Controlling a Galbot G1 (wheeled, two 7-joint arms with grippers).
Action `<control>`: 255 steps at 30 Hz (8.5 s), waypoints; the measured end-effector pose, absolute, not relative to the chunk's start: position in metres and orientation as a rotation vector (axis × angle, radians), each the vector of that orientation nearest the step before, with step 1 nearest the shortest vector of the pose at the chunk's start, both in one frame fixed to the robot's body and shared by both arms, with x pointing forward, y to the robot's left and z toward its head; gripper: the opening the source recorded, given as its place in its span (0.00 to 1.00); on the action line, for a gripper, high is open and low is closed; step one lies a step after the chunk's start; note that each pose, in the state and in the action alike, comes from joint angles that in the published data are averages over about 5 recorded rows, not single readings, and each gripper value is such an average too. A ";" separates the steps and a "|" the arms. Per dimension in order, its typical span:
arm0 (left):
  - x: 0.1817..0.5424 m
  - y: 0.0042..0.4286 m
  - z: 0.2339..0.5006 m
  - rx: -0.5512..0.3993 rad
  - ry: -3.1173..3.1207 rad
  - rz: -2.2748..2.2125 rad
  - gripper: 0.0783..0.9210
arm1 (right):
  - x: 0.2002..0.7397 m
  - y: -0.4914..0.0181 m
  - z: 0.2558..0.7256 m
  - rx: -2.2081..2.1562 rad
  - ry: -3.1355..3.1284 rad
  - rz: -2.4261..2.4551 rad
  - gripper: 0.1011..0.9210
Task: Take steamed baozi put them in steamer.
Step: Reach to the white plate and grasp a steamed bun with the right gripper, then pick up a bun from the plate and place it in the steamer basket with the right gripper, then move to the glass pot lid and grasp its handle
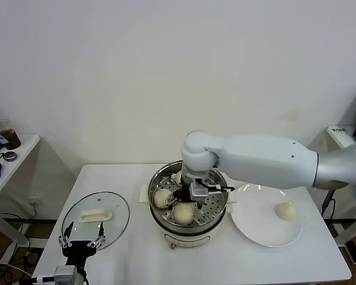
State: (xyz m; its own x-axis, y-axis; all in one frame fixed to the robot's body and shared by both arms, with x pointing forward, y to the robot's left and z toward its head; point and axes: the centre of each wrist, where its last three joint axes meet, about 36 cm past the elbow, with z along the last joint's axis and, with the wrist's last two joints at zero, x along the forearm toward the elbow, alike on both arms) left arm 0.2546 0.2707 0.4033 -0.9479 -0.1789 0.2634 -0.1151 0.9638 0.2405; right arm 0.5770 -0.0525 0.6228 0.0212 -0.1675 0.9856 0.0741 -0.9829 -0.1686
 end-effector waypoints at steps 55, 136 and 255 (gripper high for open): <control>0.254 0.284 0.401 0.189 -2.790 -0.329 0.88 | 0.627 -0.456 0.519 -2.233 2.536 -2.374 0.88; 0.259 0.275 0.407 0.160 -2.828 -0.338 0.88 | 0.632 -0.169 0.713 -2.299 2.125 -2.153 0.54; 0.302 0.384 0.287 -0.166 -2.016 -2.254 0.88 | 0.320 -0.357 0.346 0.400 3.204 0.249 0.88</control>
